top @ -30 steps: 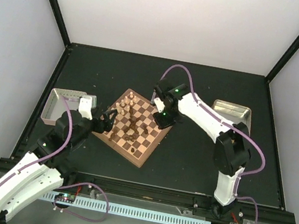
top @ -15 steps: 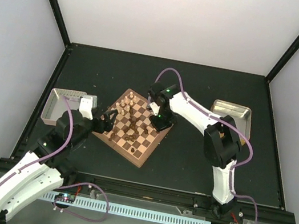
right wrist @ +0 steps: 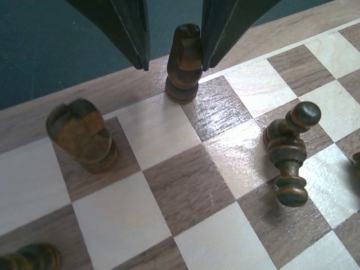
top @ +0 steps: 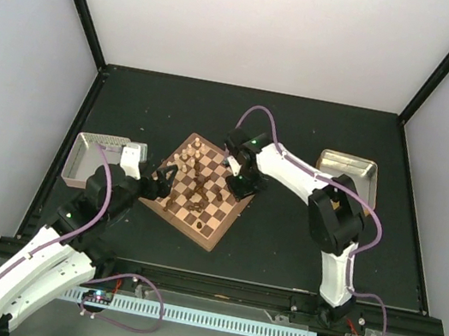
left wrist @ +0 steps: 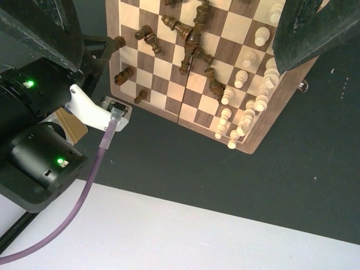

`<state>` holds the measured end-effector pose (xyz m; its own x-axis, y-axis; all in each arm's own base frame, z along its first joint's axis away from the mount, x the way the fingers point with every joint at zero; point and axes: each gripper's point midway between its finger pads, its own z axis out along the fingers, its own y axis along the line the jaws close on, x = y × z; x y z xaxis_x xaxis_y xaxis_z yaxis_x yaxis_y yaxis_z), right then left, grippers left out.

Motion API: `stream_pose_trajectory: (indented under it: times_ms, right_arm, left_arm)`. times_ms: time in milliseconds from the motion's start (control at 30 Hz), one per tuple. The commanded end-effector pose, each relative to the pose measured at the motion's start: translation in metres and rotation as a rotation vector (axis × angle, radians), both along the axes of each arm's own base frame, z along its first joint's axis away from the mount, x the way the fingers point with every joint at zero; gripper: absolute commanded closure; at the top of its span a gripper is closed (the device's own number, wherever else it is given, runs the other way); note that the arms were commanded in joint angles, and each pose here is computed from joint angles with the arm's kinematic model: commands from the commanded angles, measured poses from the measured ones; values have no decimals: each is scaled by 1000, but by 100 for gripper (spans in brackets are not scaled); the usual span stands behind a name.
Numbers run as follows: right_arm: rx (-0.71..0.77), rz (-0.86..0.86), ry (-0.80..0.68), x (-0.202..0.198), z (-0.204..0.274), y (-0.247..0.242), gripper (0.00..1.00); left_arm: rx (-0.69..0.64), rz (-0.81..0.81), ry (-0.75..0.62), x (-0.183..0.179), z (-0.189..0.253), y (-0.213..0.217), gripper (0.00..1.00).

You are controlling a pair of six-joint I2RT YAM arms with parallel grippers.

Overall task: Set up the chess pieces on the board
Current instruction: Place the chess piece on the chessboard.

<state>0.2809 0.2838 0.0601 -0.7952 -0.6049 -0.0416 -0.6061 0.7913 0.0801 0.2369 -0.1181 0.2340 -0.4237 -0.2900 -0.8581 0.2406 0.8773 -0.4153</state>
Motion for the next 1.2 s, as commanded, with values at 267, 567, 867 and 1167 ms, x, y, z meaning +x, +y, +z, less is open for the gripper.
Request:
stream_pose_trajectory:
  times_ms: [267,567,867,1167]
  right_arm:
    - [146,-94,-143,11,20,14,78]
    - [126,-91,-131,8,7,14,83]
    - [143,-49,-133,-7,14,19,98]
    - [194,34,-100,-45,29,41,98]
  left_arm:
    - [-36,-29,-10,1,12,-7,6]
    - [-47,-36,-3,1,12,-9,6]
    - [-55,-41,-1,0,13,-10,6]
    - [-64,-47,8,0,11,-12,6]
